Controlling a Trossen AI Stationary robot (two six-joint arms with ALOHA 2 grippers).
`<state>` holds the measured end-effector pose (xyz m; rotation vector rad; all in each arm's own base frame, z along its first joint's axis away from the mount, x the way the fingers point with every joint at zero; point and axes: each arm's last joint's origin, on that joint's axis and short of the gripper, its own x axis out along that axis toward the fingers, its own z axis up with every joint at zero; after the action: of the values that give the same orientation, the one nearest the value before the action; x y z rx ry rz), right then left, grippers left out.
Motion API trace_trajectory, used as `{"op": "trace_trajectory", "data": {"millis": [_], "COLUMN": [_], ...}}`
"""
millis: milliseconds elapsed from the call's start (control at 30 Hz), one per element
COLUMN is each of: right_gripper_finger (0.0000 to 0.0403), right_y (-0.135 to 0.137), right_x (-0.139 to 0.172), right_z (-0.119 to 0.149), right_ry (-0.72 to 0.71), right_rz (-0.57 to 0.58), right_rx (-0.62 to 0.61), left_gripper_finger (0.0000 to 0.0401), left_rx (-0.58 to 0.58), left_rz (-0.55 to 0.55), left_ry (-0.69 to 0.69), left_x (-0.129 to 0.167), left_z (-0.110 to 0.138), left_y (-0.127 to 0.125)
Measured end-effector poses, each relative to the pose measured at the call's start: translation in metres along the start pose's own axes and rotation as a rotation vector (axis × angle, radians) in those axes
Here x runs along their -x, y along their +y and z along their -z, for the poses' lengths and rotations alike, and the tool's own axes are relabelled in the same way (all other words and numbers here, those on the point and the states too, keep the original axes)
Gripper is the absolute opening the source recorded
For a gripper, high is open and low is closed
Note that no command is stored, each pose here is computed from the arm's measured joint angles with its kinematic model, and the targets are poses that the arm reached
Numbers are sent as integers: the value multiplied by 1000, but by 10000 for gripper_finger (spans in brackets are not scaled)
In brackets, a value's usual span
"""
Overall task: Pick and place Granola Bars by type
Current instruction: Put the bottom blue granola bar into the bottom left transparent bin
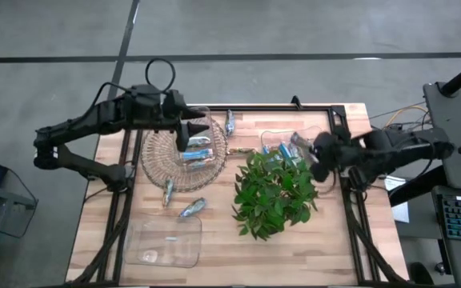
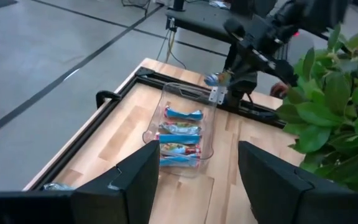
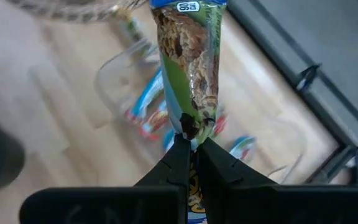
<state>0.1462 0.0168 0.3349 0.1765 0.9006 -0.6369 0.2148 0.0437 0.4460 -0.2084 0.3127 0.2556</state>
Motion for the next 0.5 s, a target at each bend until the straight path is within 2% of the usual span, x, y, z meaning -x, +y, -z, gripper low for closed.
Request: {"op": "trace_trajectory", "data": {"millis": [200,500], "right_gripper_finger": [8,8], "right_y": [-24,-43], "right_x": [-2,-26], "right_z": [-22,-54], "right_ry": [-20,-75], "right_rz": [76,48], "right_rx": [4,9], "left_gripper_finger": [199,199], "left_rx": [-4,-29], "left_rz": [31,31], "left_ry": [-3,-14], "left_x": [0,2], "left_z": [-1,-4], "left_y": [3,5]}}
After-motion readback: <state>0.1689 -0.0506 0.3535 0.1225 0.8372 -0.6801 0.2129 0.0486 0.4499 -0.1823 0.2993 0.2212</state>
